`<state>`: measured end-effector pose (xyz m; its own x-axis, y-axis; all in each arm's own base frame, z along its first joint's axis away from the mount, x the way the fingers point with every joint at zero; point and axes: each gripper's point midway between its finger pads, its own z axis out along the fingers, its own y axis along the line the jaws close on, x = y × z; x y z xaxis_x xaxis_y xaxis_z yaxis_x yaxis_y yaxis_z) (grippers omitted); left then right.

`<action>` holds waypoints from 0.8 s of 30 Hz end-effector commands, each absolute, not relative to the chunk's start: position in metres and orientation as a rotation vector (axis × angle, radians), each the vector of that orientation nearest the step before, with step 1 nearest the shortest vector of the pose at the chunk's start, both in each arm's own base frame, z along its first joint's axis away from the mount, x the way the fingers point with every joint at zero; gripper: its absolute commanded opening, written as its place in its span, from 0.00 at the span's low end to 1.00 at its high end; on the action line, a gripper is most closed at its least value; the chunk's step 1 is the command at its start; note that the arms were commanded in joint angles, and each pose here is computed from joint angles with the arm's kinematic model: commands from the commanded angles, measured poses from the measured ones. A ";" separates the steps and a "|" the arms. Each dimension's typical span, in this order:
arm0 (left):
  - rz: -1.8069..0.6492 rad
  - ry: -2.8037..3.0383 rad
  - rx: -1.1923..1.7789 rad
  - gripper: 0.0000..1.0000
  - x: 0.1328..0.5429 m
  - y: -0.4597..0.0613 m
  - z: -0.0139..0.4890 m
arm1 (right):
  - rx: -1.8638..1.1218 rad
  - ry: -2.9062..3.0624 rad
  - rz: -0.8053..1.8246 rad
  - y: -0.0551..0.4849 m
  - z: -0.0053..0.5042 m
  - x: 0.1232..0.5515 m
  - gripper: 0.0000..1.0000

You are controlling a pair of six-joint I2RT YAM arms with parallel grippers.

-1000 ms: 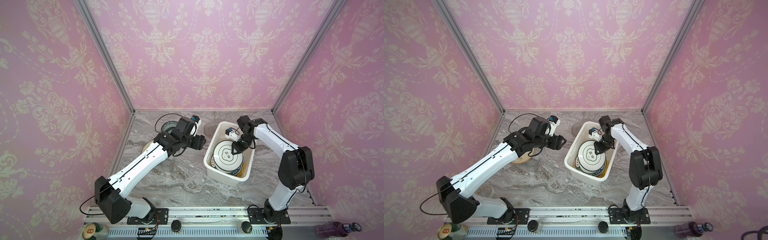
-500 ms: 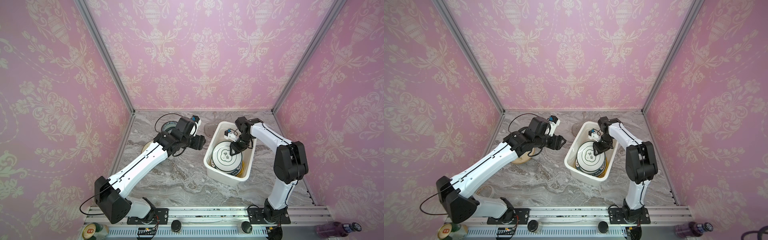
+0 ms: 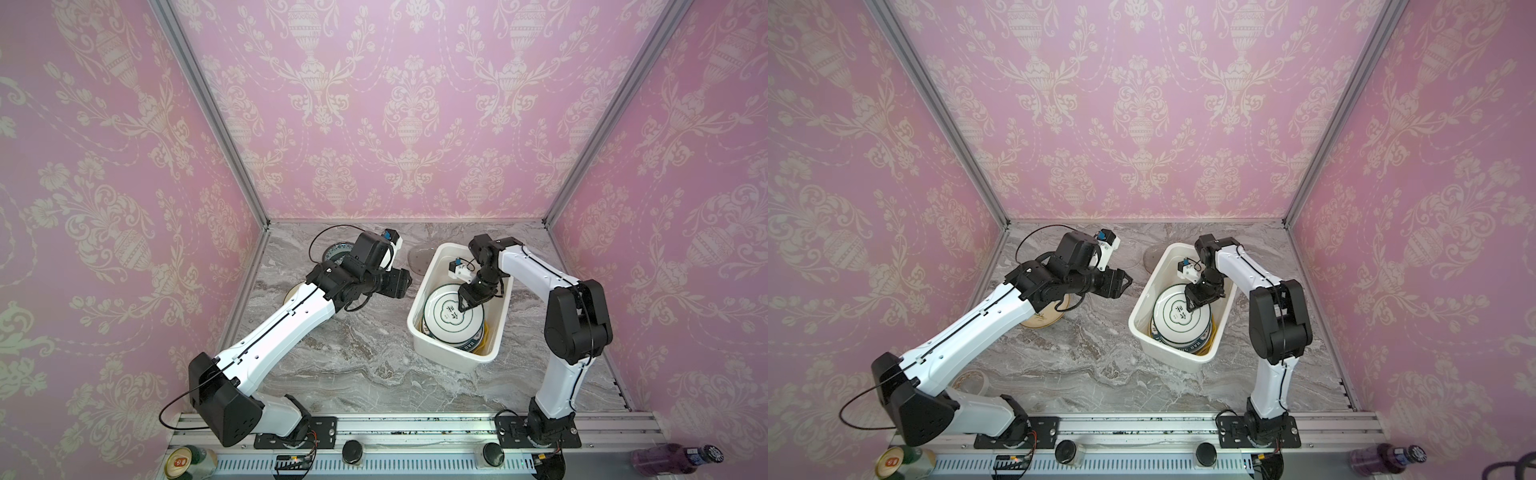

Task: Place the plates into the plastic bin on the countertop
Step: Place the plate in the plastic bin.

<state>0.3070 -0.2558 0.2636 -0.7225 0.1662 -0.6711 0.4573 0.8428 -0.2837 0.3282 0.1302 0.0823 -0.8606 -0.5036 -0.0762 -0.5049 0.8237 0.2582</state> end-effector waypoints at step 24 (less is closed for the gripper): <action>-0.542 2.390 0.422 0.70 0.313 -0.252 0.262 | -0.804 2.913 0.152 0.116 0.058 0.366 0.54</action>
